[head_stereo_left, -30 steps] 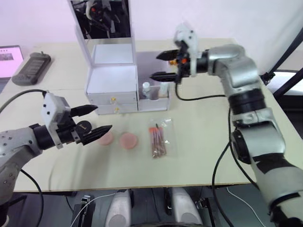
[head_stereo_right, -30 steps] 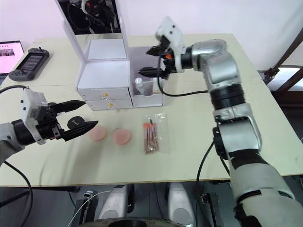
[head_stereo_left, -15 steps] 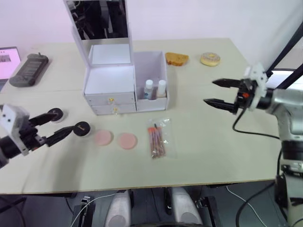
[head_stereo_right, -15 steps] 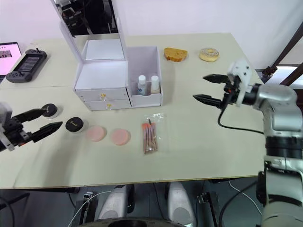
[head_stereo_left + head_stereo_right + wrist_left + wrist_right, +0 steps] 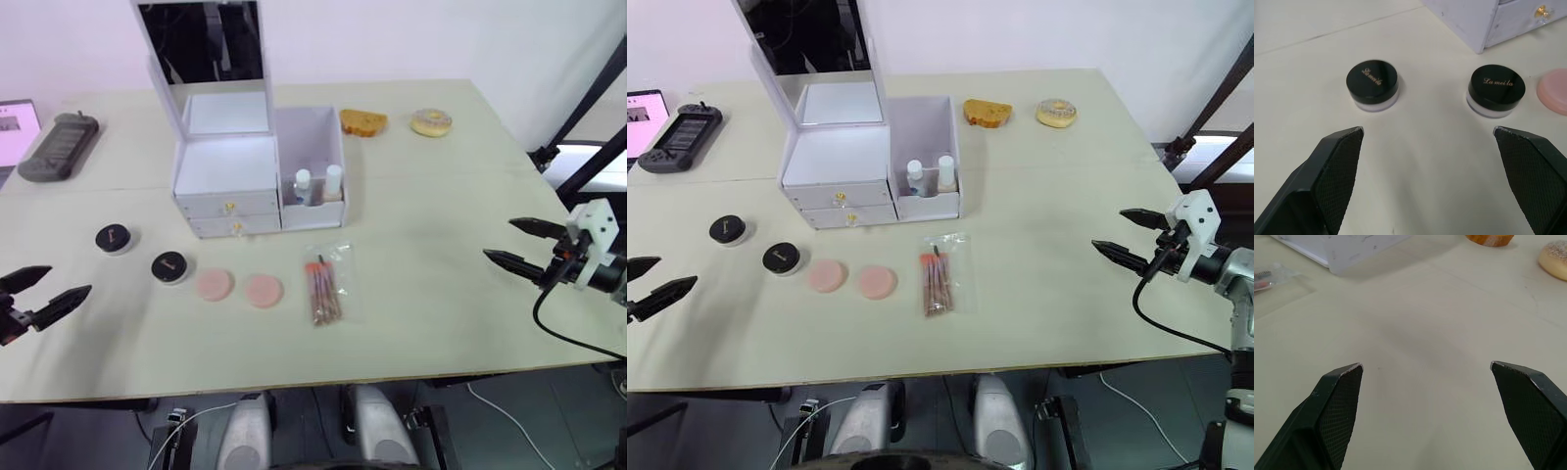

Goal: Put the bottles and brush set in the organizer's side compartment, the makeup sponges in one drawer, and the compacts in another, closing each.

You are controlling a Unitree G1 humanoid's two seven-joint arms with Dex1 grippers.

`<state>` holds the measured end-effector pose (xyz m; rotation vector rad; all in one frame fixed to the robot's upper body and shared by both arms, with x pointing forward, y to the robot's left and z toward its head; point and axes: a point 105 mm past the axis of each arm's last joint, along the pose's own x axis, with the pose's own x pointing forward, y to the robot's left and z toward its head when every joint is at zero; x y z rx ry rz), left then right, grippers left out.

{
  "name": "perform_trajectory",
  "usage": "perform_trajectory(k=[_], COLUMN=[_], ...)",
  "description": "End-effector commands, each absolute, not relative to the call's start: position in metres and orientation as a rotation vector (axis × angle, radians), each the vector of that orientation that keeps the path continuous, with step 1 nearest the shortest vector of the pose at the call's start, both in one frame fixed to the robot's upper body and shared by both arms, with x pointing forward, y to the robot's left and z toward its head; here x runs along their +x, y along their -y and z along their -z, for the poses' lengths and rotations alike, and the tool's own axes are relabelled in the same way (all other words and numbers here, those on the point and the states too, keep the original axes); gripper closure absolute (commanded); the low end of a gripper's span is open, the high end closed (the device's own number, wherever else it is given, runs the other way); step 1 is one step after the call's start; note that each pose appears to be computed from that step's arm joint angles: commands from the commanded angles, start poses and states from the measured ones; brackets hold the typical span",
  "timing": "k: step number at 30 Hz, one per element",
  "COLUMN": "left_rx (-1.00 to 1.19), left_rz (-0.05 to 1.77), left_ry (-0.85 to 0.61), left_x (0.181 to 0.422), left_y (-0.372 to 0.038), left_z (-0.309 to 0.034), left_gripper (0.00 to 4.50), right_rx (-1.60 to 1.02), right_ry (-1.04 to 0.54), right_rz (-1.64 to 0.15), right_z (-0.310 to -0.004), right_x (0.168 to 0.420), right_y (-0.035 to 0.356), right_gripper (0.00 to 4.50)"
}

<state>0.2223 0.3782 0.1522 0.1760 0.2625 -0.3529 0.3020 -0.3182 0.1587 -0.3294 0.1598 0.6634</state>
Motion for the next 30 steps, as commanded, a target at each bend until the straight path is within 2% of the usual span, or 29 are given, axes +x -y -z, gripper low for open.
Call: perform_trajectory(k=[1, 5, 7, 11, 12, 14, 17, 20, 22, 25, 28, 30], left_rx=[0.224, 0.246, 0.299, 0.238, 0.220, 0.182, 0.149, 0.170, 0.170, 0.155, 0.182, 0.094], left_rz=[0.380, 0.505, 0.591, 0.798, 0.840, 0.980, 1.082, 1.181, 1.202, 1.232, 1.204, 1.168], left_ry=[-0.202, -0.164, -0.182, -0.187, -0.198, -0.248, -0.280, -0.261, -0.271, -0.309, -0.406, -0.542], left_x=[0.230, 0.244, 0.244, 0.243, 0.242, 0.238, 0.241, 0.244, 0.247, 0.246, 0.244, 0.245], left_y=[-0.370, -0.331, -0.311, -0.259, -0.249, -0.223, -0.195, -0.160, -0.146, -0.125, -0.109, -0.101], left_z=[-0.173, -0.188, -0.190, -0.200, -0.200, -0.199, -0.200, -0.198, -0.196, -0.189, -0.170, -0.156], left_gripper=[0.00, 0.00, 0.00, 0.00, 0.51, 1.19, 2.83, 4.43, 4.48, 4.48, 4.48, 4.48], right_rx=[-0.397, -0.441, -0.404, -0.474, -0.494, -0.393, -0.317, -0.187, -0.068, -0.043, -0.012, 0.014], right_ry=[-0.122, -0.128, -0.152, -0.124, -0.121, -0.163, -0.171, -0.277, -0.394, -0.453, -0.492, -0.514], right_rz=[-0.698, -0.786, -0.855, -0.942, -0.947, -1.053, -1.109, -1.193, -1.211, -1.143, -1.114, -1.091], right_z=[-0.179, -0.189, -0.198, -0.216, -0.217, -0.218, -0.218, -0.206, -0.197, -0.186, -0.179, -0.175], right_x=[0.302, 0.303, 0.297, 0.286, 0.284, 0.272, 0.264, 0.256, 0.254, 0.260, 0.263, 0.267], right_y=[0.309, 0.276, 0.261, 0.227, 0.222, 0.198, 0.173, 0.151, 0.141, 0.133, 0.125, 0.119], right_gripper=[0.08, 0.08, 0.08, 0.08, 0.00, 0.00, 0.00, 0.00, 0.00, 0.00, 0.00, 0.00])
